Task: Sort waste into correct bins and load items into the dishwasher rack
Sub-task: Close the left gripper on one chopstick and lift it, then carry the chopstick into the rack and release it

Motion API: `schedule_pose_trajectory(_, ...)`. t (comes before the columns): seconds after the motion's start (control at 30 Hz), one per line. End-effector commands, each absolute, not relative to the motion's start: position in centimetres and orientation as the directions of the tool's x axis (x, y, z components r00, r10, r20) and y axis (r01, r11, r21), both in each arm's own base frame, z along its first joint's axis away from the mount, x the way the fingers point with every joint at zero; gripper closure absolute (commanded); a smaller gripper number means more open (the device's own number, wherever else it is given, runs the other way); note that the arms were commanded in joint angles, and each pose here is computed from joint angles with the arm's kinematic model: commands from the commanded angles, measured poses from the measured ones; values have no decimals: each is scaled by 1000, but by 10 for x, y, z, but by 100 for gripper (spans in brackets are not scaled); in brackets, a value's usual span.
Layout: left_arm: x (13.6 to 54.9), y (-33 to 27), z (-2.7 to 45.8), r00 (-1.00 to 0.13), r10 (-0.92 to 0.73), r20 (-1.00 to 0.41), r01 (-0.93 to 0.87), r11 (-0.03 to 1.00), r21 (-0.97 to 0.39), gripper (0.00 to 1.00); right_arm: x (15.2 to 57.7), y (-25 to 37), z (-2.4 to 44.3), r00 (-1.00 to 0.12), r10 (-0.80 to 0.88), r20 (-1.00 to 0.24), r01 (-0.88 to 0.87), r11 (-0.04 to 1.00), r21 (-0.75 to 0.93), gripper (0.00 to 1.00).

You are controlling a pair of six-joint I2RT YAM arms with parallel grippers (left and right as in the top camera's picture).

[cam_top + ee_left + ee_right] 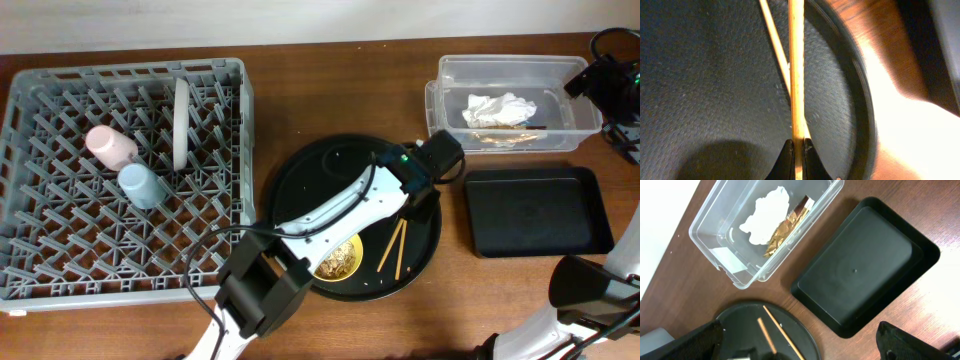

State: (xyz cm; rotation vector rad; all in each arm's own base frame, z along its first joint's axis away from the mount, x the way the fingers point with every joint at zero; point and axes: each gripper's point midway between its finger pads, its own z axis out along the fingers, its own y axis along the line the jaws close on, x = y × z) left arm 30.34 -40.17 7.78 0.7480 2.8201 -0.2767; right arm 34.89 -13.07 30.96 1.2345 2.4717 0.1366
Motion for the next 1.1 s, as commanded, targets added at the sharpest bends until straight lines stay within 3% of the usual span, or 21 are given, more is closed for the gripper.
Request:
schedule_pose_trajectory(0.0,321,-395,155,-832,407,-377,492,856,-161,99,346,-133,309,-538,793,-285,762,603,237,1)
schedule_pose_trajectory(0.27,398,-224,251,-810,236,-537,182,971,152,99,346,-133,309,-538,793,-285,762,603,237,1)
schedule_pose_trajectory(0.4,421,-161,251,-829,264,-493,171,959,226,99,346,-133,309,-538,793,-285,762,603,237,1)
schedule_pose_trajectory(0.6,451,-110,232,-864,196,-464,174,981,91,99,347,-134,309,-538,793,-286,762,603,237,1)
schedule_pose_trajectory(0.73,472,-71,215,-882,115,-457,86,993,83,99,346,-133,309,-538,793,-285,762,603,237,1)
schedule_pose_trajectory(1.07,496,-64,173,-905,71,-419,73,997,12,99,346,-133,309,-538,793,-285,762,603,237,1)
